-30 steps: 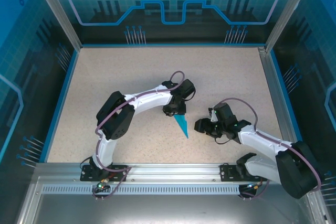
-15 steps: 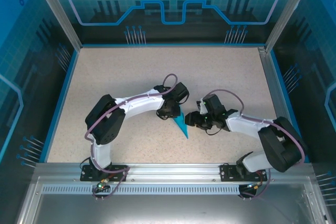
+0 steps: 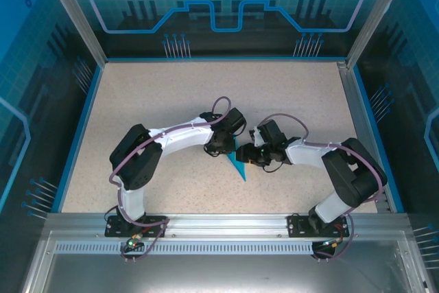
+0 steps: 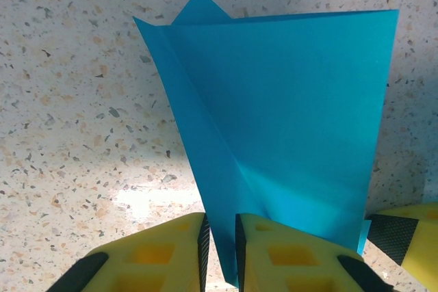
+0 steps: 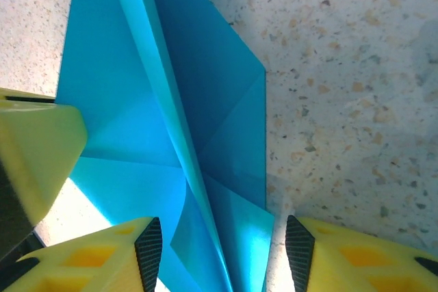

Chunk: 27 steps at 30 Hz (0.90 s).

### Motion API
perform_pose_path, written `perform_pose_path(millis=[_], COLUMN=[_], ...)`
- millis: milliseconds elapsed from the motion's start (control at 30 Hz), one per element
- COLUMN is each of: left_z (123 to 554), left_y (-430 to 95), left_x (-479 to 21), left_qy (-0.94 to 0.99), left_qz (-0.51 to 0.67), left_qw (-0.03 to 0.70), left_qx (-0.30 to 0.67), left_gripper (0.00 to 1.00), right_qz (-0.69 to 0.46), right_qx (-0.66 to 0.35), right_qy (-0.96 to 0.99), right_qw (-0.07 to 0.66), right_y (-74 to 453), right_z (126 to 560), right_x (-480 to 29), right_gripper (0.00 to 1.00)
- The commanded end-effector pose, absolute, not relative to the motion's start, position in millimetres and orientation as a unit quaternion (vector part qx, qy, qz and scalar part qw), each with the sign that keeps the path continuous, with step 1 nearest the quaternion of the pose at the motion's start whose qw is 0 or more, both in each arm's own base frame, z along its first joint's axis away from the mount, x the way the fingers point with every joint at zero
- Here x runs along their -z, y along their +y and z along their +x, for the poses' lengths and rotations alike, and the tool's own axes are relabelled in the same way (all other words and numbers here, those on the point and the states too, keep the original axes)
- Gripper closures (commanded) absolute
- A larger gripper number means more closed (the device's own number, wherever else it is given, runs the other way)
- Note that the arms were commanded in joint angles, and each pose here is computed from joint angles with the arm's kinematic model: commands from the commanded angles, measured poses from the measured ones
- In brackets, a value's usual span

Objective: Fold a paper plane with a square sheet of paper (pick it up from the middle)
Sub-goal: Move a paper plane to the center of the table.

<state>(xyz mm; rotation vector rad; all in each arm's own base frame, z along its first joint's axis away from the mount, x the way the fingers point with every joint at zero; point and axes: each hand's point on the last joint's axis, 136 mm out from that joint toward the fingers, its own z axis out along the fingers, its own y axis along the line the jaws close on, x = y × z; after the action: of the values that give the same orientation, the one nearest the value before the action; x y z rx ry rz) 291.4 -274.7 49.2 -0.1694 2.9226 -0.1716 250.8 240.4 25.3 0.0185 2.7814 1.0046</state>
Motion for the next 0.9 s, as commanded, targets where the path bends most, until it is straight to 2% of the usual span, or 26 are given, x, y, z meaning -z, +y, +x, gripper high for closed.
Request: perform_pose_path(millis=[0, 400, 867], left_z=[292, 291, 292], left_y=[-268, -268, -268], left_x=[-55, -53, -56], left_qy=[0.991, 0.992, 0.991], left_qz=[-0.054, -0.054, -0.056], left_qw=[0.113, 0.107, 0.112], left_qx=[0.053, 0.050, 0.053], left_gripper=[0.79, 0.78, 0.79], right_qz=[-0.014, -0.049, -0.072], right_qx=[-0.346, -0.369, -0.323], right_qy=[0.933, 0.922, 0.939], right_qw=[0.095, 0.104, 0.092], right_y=[250, 259, 265], right_z=[252, 248, 242], right_x=[-28, -44, -23], right_gripper=[0.46, 0.57, 0.72])
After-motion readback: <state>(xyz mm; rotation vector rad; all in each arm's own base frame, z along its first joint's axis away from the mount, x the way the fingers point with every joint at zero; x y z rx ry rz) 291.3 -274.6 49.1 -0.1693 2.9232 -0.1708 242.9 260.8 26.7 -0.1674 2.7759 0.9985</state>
